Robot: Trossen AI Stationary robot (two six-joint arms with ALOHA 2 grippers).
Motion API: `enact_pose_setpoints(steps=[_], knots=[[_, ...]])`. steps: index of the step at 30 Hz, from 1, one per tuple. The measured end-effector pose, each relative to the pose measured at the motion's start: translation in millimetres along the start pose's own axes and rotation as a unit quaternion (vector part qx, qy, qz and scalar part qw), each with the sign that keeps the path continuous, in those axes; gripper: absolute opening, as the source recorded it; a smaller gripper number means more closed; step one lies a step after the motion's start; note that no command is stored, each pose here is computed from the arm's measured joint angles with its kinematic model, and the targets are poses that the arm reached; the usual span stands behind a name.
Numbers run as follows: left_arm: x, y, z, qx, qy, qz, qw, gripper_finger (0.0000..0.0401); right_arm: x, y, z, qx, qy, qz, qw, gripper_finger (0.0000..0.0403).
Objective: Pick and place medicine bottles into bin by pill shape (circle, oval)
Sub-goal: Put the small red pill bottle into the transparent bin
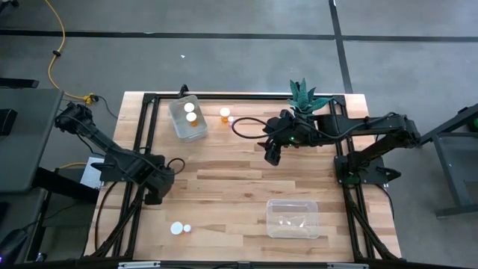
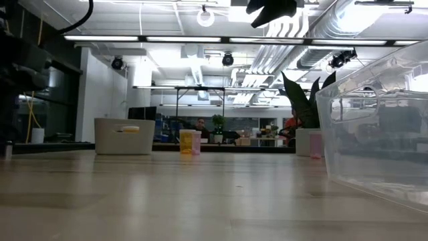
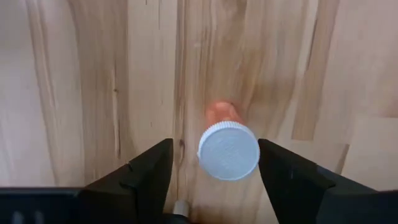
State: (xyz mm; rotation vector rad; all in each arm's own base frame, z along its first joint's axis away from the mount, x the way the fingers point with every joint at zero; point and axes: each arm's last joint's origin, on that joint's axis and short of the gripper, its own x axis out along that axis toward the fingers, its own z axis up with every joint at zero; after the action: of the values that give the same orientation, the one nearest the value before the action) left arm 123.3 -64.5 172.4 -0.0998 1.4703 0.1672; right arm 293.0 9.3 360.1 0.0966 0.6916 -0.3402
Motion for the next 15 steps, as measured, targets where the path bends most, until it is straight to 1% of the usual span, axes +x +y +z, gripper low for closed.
enact_pose_setpoints(steps=[5,15], knots=[[0.2,-1.4,2.4,-0.001,-0.014,-0.003,1.000,0.0195,0.0,0.1,0.5,0.001,-0.002,0.000,1.000,0.0245],[0.2,-1.5,2.3,0.003,-0.013,-0.005,1.000,0.0163,0.0,0.0,0.6,0.001,-0.003,0.000,1.000,0.0245]])
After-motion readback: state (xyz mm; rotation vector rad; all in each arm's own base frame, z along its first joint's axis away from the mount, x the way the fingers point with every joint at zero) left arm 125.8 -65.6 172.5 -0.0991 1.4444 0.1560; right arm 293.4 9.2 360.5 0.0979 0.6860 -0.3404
